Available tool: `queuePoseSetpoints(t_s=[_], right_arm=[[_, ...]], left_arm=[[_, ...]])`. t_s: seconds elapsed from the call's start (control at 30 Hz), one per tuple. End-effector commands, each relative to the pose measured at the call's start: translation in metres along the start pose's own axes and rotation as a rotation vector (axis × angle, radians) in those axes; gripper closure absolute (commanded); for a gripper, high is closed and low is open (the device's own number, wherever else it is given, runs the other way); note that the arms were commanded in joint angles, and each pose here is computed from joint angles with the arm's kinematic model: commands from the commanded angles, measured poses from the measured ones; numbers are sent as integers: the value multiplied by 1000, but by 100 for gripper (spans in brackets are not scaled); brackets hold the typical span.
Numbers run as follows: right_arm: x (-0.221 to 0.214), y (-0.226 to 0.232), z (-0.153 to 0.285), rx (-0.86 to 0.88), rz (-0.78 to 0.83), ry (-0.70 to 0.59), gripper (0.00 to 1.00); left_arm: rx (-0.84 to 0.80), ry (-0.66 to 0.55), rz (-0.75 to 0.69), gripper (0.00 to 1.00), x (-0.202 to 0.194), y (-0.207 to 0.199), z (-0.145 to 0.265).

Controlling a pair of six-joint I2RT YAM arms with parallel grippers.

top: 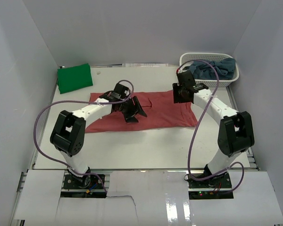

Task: Fold and stack the t-shirts
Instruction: Fold the other side of the tshirt into a rectangle, then rotate the tshirt 90 degrees

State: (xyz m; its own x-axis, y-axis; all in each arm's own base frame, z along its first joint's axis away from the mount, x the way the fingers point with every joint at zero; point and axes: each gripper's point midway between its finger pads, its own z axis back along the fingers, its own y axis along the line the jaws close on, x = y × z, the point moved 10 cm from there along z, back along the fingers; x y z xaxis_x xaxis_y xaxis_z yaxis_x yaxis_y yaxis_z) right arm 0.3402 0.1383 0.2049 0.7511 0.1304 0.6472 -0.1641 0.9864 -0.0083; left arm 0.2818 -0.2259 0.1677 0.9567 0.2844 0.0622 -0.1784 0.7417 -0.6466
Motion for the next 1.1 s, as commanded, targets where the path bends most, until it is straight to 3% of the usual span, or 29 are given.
queuePoseSetpoints(t_s=[0.0,0.23,0.43,0.73,0.83,1.07], right_arm=[[-46,7,16,70,-50,199,52],[-75,0,20,97,-83,278,51],[-87,-8,5,102,-119,313,51],[-85,-13,-10,88,-134,336,51],[-85,-13,-16,91,-140,339,52],[-86,-14,-23,85,-137,348,52]], left_arm=[[-76,-65,-61,30,15,-15,52],[-27,-184,-76,30,78,42,103],[210,-199,-5,30,123,113,89],[367,-352,-80,31,170,121,88],[411,-353,-76,31,180,125,83],[359,-416,-71,31,182,110,94]])
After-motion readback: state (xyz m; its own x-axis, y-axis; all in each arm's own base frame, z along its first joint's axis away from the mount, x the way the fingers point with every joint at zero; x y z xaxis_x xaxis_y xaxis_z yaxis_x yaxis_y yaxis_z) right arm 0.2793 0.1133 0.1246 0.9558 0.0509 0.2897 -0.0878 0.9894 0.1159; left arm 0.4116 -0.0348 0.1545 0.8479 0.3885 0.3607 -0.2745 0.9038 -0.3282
